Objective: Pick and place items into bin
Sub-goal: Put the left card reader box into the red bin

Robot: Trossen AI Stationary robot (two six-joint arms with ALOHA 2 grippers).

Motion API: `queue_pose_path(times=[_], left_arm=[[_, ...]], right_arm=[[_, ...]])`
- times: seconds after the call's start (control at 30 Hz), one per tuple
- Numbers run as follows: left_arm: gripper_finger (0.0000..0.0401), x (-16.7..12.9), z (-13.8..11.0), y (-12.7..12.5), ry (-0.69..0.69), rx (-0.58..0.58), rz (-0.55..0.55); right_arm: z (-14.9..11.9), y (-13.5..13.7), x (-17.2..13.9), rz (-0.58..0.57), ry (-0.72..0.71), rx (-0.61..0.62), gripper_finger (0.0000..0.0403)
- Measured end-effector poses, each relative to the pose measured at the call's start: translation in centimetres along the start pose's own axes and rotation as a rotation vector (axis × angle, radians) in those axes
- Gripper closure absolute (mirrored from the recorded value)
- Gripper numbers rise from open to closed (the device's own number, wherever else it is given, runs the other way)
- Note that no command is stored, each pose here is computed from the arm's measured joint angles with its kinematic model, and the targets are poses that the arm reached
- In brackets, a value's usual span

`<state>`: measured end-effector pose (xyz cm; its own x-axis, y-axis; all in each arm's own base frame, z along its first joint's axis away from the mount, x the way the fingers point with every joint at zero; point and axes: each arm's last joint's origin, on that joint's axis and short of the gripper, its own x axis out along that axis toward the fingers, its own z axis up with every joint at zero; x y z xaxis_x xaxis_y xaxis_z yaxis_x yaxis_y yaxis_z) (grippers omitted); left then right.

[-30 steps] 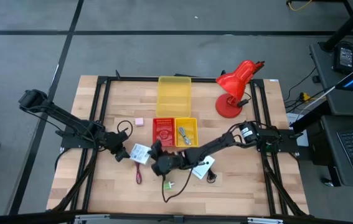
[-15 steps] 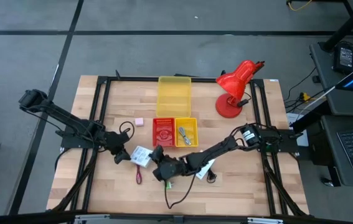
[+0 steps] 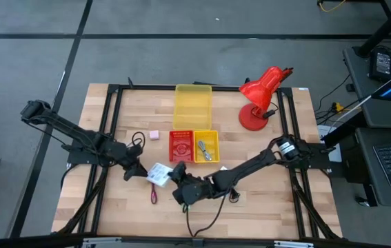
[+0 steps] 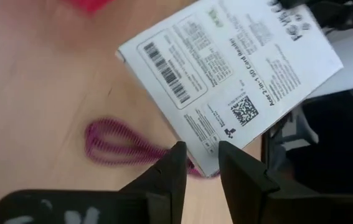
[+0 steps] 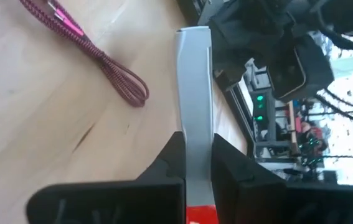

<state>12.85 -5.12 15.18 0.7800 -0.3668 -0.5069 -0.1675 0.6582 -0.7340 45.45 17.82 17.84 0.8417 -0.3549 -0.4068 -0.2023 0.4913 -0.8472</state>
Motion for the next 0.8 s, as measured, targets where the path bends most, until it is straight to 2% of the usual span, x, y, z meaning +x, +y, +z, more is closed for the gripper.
queue_pose_path(times=[0.17, 0.3, 0.5, 0.67, 0.8], left_arm=[[0.0315, -0.4, 0.7, -0.8, -0.116, 0.118, -0.055], [0.0315, -0.8, 1.8, -2.1, -0.277, 0.191, -0.119], [0.0315, -1.5, 3.0, -3.6, -0.486, 0.431, -0.196], [0.0315, -1.6, 3.3, -3.5, -0.579, 0.535, -0.101], [0.032, -1.1, 3.4, -3.1, -0.619, 0.604, 0.025]], right_arm=[[0.1, -1.8, -2.1, 0.029, 0.025, 0.12, 0.0378], [0.0, -3.6, -4.1, 0.072, 0.036, 0.196, 0.0379], [-0.8, -6.3, -6.9, 0.096, 0.087, 0.344, 0.0381], [-1.9, -7.3, -8.2, 0.092, 0.137, 0.408, 0.0381], [-2.5, -7.6, -8.5, 0.054, 0.183, 0.424, 0.0381]])
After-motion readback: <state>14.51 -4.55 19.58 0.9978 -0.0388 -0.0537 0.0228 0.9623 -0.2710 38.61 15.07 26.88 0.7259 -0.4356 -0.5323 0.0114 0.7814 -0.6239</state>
